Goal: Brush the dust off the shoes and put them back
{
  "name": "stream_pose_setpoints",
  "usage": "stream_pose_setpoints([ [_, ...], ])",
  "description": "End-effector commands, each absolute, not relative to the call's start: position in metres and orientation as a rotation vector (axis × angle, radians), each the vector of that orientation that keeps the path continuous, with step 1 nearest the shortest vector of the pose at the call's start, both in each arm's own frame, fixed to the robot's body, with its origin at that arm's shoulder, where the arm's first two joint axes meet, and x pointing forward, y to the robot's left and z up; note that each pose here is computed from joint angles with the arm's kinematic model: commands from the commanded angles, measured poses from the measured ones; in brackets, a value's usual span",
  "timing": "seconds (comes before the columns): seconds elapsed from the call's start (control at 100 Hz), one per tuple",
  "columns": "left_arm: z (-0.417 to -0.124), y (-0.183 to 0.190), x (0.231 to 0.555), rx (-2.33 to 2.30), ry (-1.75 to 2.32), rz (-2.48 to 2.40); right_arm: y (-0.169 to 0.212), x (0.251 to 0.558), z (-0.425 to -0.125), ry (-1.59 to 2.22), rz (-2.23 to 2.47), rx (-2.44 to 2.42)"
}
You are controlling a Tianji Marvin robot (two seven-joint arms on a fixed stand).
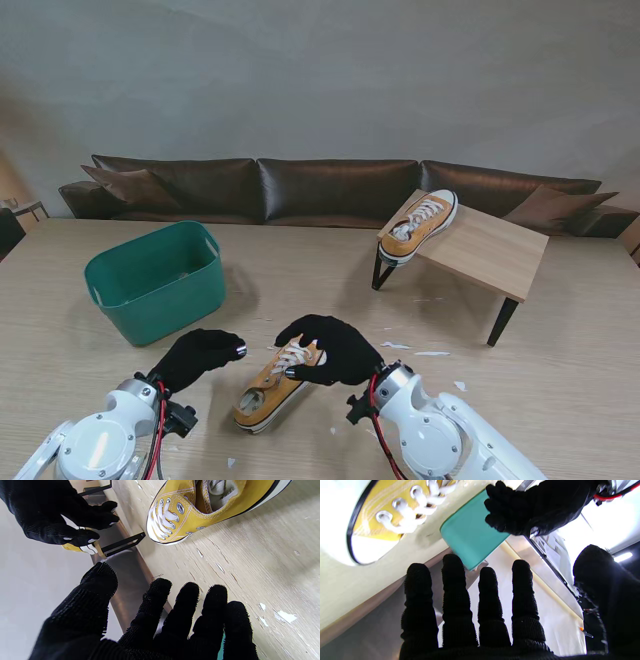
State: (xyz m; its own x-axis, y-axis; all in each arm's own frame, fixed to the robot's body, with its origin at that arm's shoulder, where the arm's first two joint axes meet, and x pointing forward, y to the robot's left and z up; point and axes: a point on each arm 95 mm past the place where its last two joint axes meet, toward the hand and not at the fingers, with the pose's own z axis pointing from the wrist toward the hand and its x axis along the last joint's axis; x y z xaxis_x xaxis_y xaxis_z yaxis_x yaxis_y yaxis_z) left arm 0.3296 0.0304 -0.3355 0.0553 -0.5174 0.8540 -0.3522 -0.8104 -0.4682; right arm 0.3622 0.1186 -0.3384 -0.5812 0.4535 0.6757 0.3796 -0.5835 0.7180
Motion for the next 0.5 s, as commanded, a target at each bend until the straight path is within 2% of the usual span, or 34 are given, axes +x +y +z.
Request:
stream_pose_setpoints([
  [0.0,-0.338,0.029,0.326,-2.185,0.942,-1.861,0.11,0.361,-0.337,1.381,2.349,1.411],
  [0.21,-0.335,0.03,0.323,-2.136,1.001,-1.864,0.084,0.36,-0.323,1.345,2.281,1.45],
  [0.49,-0.333,0.034,0.312,-2.03,1.199,-1.792,0.054,0.364,-0.33,1.255,2.191,1.525],
])
